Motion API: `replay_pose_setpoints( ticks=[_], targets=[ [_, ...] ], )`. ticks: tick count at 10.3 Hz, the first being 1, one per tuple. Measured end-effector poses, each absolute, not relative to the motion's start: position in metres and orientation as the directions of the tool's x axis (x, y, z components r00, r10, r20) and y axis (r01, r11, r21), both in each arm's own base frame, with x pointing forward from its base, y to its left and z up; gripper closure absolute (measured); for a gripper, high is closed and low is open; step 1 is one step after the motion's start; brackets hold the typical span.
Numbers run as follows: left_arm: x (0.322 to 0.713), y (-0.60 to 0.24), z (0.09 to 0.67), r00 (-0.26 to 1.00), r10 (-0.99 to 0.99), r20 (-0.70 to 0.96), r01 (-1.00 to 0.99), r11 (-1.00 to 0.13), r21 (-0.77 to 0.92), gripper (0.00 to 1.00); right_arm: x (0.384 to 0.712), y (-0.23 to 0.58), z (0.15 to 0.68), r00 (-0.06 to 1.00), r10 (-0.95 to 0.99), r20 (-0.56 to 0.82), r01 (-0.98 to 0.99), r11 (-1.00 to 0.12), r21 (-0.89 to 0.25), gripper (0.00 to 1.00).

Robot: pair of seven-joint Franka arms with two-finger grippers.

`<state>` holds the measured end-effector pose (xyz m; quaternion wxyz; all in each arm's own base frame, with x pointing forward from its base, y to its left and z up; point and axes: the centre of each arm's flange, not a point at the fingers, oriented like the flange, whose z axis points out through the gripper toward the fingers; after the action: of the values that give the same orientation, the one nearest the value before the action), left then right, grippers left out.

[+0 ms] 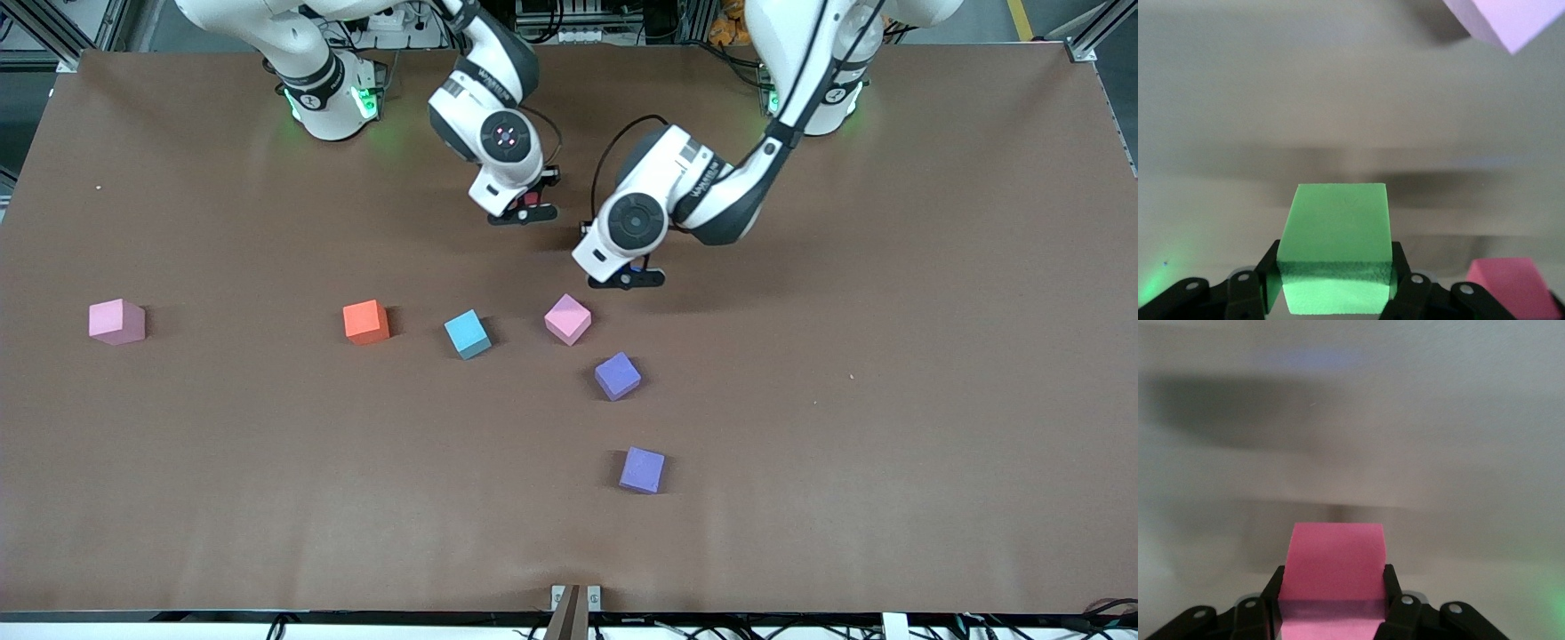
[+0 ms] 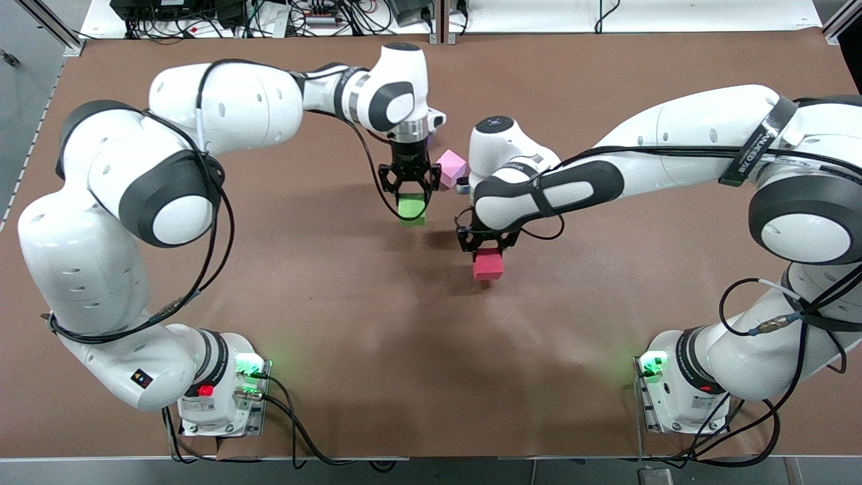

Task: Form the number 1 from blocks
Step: 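Place the magenta cube mid-table with the right gripper while the left holds green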

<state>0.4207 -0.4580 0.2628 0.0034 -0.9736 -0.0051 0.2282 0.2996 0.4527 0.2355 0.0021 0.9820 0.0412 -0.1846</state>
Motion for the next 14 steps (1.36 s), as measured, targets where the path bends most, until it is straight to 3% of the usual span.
replay_pose_setpoints(
  ticks=[3,8,10,13,14],
  targets=[
    [0.426,-0.452,0.259,0.894,-0.03,-0.446,-0.028,-1.0,0.012,0.35,0.287,0.487,0.224,0.931,0.078,-0.356,0.066,-0.997,-0.044,0.41],
    [0.484,-0.39,0.257,0.907,-0.083,-0.414,-0.071,-0.996,0.045,0.35,0.288,0.5,0.201,0.933,0.06,-0.355,0.045,-0.998,-0.051,0.41],
    [0.485,-0.389,0.258,0.907,-0.085,-0.413,-0.072,-0.996,0.046,0.35,0.288,0.501,0.2,0.933,0.061,-0.355,0.047,-0.998,-0.046,0.41],
    [0.486,-0.387,0.258,0.907,-0.082,-0.412,-0.07,-0.997,0.046,0.35,0.297,0.496,0.202,0.927,0.052,-0.37,0.053,-0.999,-0.009,0.04],
    [0.486,-0.387,0.258,0.907,-0.083,-0.412,-0.07,-0.996,0.046,0.35,0.308,0.494,0.215,0.929,0.04,-0.369,0.042,-0.999,-0.002,0.0]
  ],
)
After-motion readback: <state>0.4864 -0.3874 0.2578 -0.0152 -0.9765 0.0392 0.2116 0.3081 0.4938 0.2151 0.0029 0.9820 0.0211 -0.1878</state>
